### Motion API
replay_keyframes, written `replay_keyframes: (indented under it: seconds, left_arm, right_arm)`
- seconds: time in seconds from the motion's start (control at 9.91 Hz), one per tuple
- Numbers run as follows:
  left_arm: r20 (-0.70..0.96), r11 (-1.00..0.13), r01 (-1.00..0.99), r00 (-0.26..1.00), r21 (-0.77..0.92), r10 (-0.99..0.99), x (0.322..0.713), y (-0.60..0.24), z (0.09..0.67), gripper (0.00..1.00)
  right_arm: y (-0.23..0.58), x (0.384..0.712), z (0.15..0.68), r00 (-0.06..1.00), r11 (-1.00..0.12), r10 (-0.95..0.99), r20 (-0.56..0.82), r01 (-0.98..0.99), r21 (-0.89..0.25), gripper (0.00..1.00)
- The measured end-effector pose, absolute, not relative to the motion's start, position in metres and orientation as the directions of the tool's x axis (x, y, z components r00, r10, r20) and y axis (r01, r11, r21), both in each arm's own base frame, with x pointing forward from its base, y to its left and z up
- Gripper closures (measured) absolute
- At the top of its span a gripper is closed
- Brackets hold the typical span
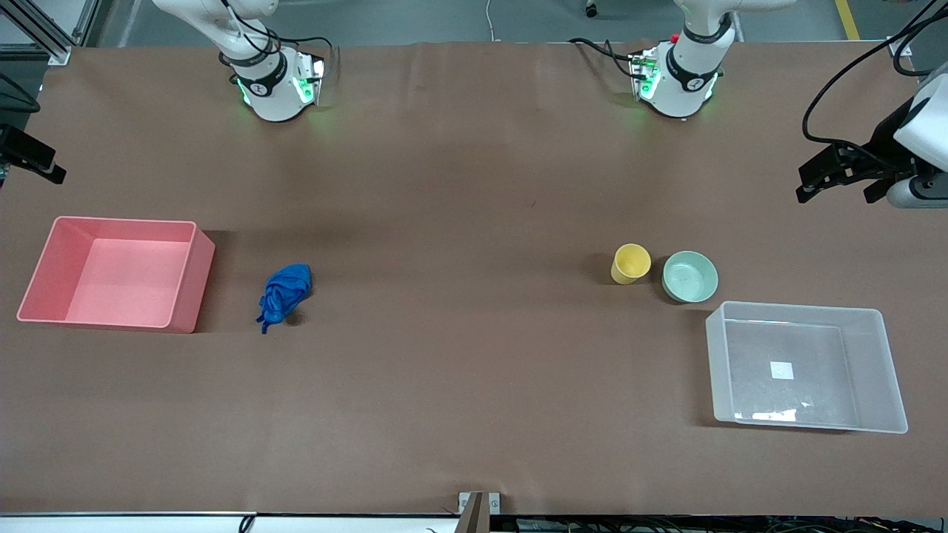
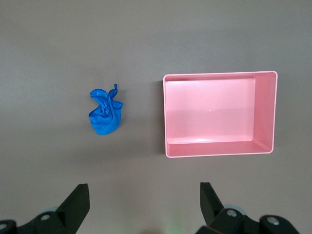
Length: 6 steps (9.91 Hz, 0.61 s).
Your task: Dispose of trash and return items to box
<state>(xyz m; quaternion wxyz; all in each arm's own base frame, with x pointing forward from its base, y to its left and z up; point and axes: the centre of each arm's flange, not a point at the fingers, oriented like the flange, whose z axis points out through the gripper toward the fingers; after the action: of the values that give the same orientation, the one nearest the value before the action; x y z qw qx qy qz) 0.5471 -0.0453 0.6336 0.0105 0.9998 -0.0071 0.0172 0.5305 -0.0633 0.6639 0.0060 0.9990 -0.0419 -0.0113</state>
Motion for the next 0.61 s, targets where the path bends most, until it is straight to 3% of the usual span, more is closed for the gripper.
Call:
replay_keyframes:
  seconds: [0.61]
  left_arm:
    - [0.027,-1.000,-0.001,1.000,0.020,-0.001,0.5482,-0.0388,0.6294,0.00]
  right_arm:
    - [-0.0635,0.5305,0.6638,0.996,-0.996,-0.084,-0.022,-0.084,0.013,0.00]
